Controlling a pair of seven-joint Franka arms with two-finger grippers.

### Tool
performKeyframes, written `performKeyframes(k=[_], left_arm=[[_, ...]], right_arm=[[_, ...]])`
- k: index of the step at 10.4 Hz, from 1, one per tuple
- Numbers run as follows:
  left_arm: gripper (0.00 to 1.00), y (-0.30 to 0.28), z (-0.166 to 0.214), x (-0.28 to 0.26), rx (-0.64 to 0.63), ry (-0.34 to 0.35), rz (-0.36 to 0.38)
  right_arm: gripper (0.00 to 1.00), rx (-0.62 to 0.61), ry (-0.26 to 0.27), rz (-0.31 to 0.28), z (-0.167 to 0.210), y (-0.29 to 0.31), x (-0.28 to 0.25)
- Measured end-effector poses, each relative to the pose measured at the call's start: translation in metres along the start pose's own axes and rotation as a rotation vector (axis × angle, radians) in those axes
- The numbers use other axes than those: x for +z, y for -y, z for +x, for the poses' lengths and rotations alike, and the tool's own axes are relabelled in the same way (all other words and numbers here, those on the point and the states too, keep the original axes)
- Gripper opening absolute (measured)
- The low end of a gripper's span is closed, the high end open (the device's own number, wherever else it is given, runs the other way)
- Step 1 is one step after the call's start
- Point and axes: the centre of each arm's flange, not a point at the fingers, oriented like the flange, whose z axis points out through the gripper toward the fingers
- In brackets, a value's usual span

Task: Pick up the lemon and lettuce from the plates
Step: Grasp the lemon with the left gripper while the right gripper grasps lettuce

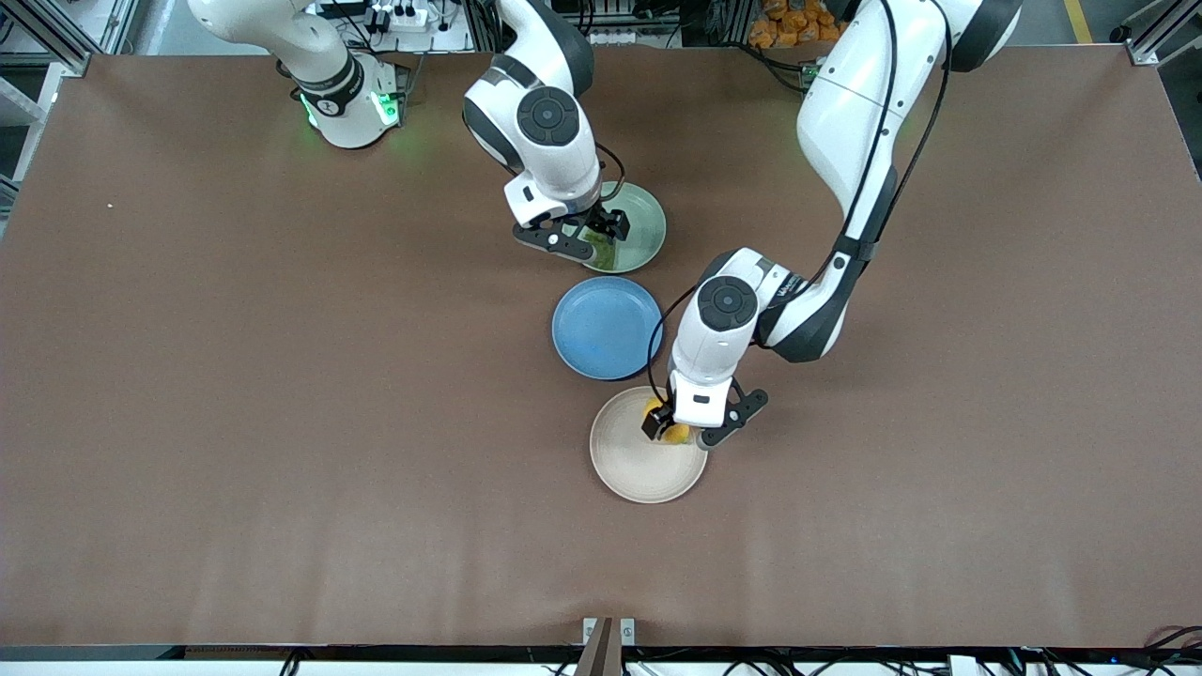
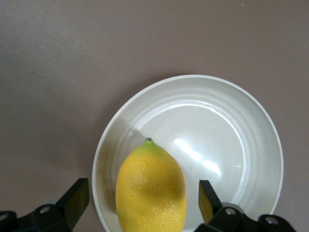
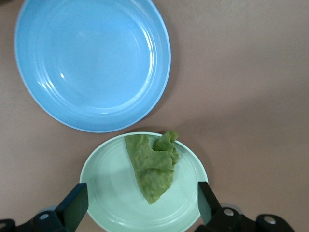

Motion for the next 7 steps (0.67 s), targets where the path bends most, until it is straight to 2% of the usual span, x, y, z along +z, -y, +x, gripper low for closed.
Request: performKeyframes(k=[2,7], left_arm=[[1.00,-0.002,-0.004,0.007,0.000,-0.001,0.004],[1.00,-0.005,-0.005,0.019,0.000,-0.001,0.003]], right_arm=[[1.00,0.000,0.004,-0.013,-0.007,-0.002,0.025],[1.00,0.013,0.002,0.000,-0.010,0.003,0.074]])
